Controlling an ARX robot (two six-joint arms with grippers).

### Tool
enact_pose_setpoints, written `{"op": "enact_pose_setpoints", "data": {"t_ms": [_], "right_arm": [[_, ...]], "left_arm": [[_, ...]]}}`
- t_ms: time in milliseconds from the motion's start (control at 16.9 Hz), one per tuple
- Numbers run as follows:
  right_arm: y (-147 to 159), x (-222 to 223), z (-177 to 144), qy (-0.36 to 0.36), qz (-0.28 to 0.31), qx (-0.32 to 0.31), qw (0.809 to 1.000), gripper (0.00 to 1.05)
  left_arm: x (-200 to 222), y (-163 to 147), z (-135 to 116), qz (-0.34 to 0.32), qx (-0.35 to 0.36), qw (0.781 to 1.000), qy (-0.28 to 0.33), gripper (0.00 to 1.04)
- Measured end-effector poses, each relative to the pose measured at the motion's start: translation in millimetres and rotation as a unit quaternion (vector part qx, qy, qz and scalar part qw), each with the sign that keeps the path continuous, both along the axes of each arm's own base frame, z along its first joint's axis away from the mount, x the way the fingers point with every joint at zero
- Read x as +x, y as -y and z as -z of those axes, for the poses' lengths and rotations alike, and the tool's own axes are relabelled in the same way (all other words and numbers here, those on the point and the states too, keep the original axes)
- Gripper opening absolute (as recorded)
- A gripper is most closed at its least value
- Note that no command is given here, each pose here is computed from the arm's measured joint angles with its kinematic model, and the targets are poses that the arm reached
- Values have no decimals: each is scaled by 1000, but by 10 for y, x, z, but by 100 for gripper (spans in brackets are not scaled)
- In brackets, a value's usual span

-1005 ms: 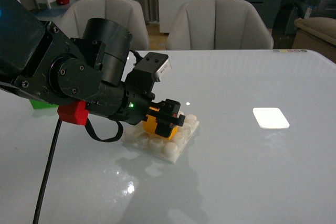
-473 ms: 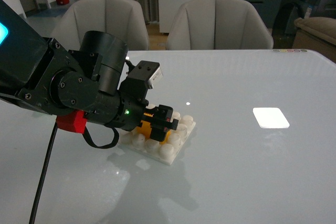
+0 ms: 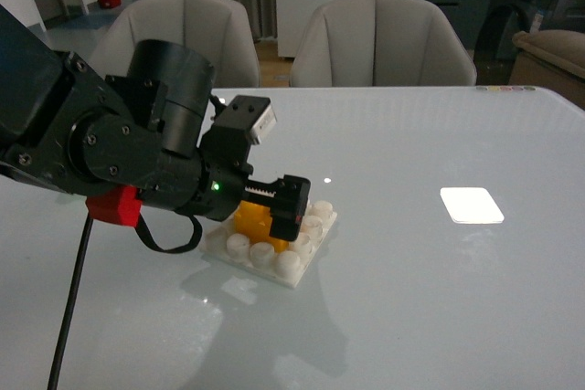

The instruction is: Insert yellow block into base center

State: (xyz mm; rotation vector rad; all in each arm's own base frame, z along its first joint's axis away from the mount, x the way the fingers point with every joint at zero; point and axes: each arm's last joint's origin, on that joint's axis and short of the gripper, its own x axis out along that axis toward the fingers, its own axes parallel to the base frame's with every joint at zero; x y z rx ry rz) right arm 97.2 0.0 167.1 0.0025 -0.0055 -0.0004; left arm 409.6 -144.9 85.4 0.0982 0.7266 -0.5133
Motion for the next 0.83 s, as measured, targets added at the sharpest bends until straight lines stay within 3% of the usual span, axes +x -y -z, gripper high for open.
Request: {"op": "enact_pose_setpoints", "data": {"t_ms": [296,591,828], "right_arm": [[0,0,0,0,0,0,1000,98],[0,0,0,0,0,0,1000,98],[0,0,0,0,0,0,1000,98]], "left_arm": [[-32,27,-682,-19,-41,995,91,98],[-408,-91,-1314,-59,-77,981,169,98],[-844,-408,-1584,-103,-85,969,207,98]]}}
